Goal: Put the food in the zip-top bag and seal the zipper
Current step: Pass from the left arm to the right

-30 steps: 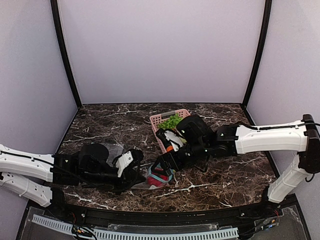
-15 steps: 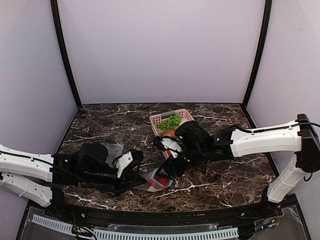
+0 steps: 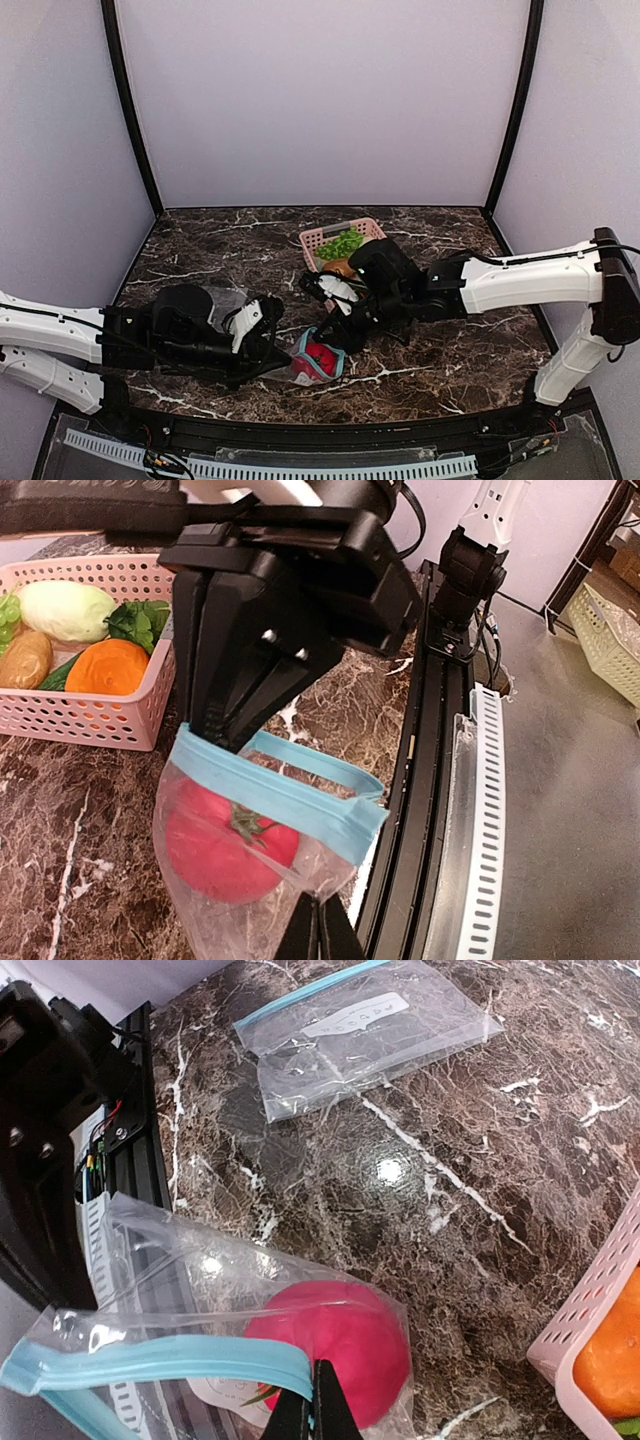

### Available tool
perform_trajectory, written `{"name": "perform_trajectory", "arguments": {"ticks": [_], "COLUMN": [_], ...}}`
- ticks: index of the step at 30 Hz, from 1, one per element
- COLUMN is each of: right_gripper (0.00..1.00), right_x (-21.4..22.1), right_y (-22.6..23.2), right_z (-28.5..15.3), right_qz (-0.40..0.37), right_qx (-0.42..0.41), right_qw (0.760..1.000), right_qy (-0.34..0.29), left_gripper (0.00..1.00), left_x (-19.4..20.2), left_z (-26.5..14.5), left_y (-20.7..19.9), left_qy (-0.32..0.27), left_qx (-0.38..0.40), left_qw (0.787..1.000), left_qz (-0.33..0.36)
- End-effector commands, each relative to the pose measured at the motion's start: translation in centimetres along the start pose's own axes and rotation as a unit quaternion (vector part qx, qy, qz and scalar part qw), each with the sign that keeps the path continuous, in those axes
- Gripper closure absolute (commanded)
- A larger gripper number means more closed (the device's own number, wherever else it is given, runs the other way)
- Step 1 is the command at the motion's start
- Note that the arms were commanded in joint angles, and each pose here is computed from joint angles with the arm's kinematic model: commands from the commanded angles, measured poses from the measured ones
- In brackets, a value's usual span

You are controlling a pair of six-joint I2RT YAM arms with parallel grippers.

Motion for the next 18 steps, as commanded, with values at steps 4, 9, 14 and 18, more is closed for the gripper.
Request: {"name": "perform_trajectory", "arguments": {"ticks": [4,9,14,18], "right_gripper": [1.0,1.0,1.0,1.0], "right_x": [-0.2,0.2,0.0,-0.5], "right_y": [0.6,-0.4,-0.8,-0.6], "right_z": [-3.1,-4.2,-4.9,-4.7], "right_qz": [0.045,0.152,0.259,0.311], "right_qx": [-0.001,0.07,0.118,0.11], "right_qw": [0.999,0.986,0.958,0.944], "right_qy": [-0.027,0.015,0.024,0.008], "left_gripper": [0.99,0.76,0.34,0.2], "left_x": [-1.0,-2.2,-4.1,-4.7], "left_z": [-0.6,-1.6,-2.2,-3.1], "left_y": [1.3,4.4,4.8,5.4], "left_qy": [-0.017,-0.023,-0.031,-0.018], "left_qx": [-0.029,-0.136,-0.15,-0.186], "left_qw": [0.999,0.989,0.984,0.972], "left_qz": [-0.014,-0.056,-0.093,-0.145]}}
Point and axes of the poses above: each gripper's point midway between its finger pads, its own z axis out along the fingers, its own y axis along the line the jaws close on, x = y × z, the point moved 6 cm from there along -z, back along the fingers, and after that the axes turned 8 degrees about z, right-handed, at the moved point
